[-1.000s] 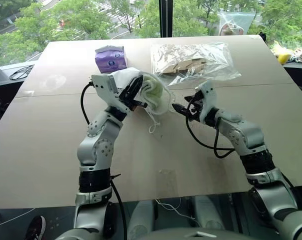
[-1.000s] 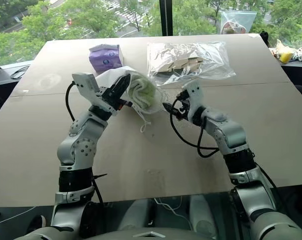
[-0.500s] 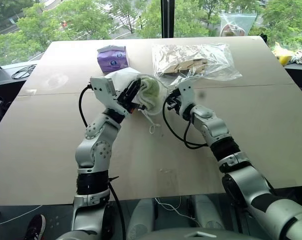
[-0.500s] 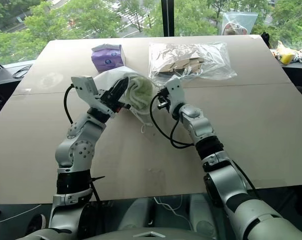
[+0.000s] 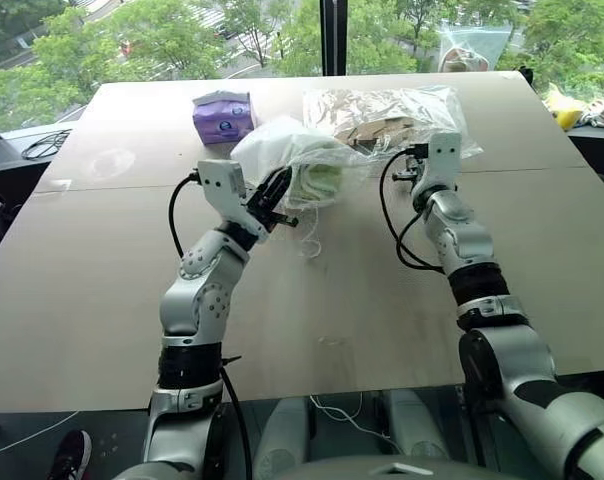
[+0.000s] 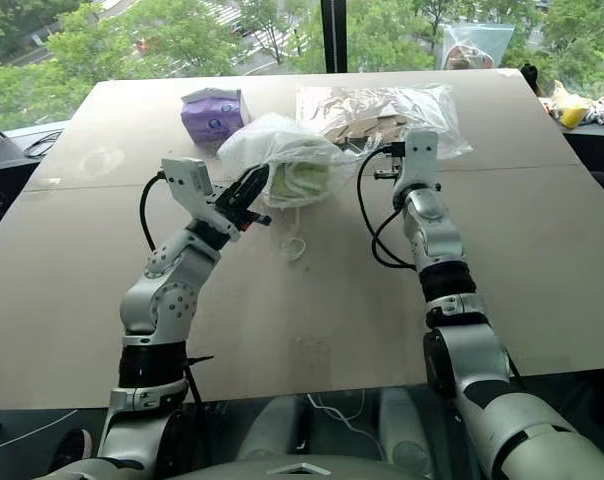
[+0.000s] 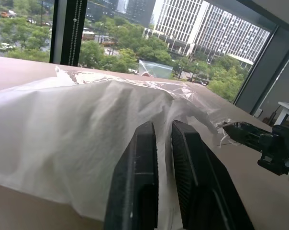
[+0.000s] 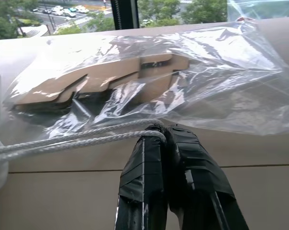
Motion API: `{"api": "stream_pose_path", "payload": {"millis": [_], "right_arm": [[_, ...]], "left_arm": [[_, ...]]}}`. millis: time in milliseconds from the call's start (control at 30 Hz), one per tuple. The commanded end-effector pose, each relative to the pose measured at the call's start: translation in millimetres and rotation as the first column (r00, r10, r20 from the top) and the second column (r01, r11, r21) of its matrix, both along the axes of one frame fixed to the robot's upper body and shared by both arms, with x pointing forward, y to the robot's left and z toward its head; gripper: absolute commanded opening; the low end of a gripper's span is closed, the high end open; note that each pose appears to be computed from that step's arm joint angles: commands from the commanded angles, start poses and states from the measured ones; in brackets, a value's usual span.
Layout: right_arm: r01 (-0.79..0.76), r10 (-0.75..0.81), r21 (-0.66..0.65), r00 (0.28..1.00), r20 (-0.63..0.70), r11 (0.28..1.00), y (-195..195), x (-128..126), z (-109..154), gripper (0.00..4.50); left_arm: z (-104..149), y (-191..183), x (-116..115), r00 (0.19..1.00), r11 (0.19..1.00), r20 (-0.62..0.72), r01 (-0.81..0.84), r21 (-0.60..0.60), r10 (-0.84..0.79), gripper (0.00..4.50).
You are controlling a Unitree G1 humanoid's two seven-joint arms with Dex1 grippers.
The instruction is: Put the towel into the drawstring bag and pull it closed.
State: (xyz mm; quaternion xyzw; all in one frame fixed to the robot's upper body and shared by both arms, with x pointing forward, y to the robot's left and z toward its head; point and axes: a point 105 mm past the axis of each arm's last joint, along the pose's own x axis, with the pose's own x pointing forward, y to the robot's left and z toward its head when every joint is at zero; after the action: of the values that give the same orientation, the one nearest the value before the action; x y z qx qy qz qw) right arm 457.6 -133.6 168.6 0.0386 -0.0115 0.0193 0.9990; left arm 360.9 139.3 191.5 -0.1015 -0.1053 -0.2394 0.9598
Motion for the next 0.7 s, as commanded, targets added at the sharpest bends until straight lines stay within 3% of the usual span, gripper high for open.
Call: {"api": "stream_pose_path", "payload": {"millis": [33,100,433,567,700], "right_arm": [[0.017,-0.017,0.003,0.998,0.055,1.0,-1.0,-0.6,15.4,0.0],[0.014,-0.014,0.005,0.998,0.056,1.0,1.5,-1.8,15.2,0.0],[-0.004,0.003,0.013,0.999,0.04,1.0,8.5,-1.3,11.0,0.0],[-0.022,0.022,0.014,0.999,0.039,1.0,15.7,0.9,13.3,0.0],[-0.041,0.041,0.012,0.998,0.038,0.999,22.8,2.6,14.9,0.0]], "left_arm": [[9.2,1.7,1.3,0.997,0.997,0.057,-0.058,0.059,0.055,2.18],[5.4,0.8,-3.5,0.998,0.997,0.047,-0.031,0.068,0.028,3.01],[-42.7,1.5,-38.9,0.99,0.955,-0.08,0.13,0.268,-0.113,3.01],[-60.6,-14.2,-29.9,0.985,0.917,-0.102,0.166,0.364,-0.138,3.01],[-66.5,-47.0,-1.7,0.978,0.871,-0.087,0.206,0.446,-0.187,3.01]]}}
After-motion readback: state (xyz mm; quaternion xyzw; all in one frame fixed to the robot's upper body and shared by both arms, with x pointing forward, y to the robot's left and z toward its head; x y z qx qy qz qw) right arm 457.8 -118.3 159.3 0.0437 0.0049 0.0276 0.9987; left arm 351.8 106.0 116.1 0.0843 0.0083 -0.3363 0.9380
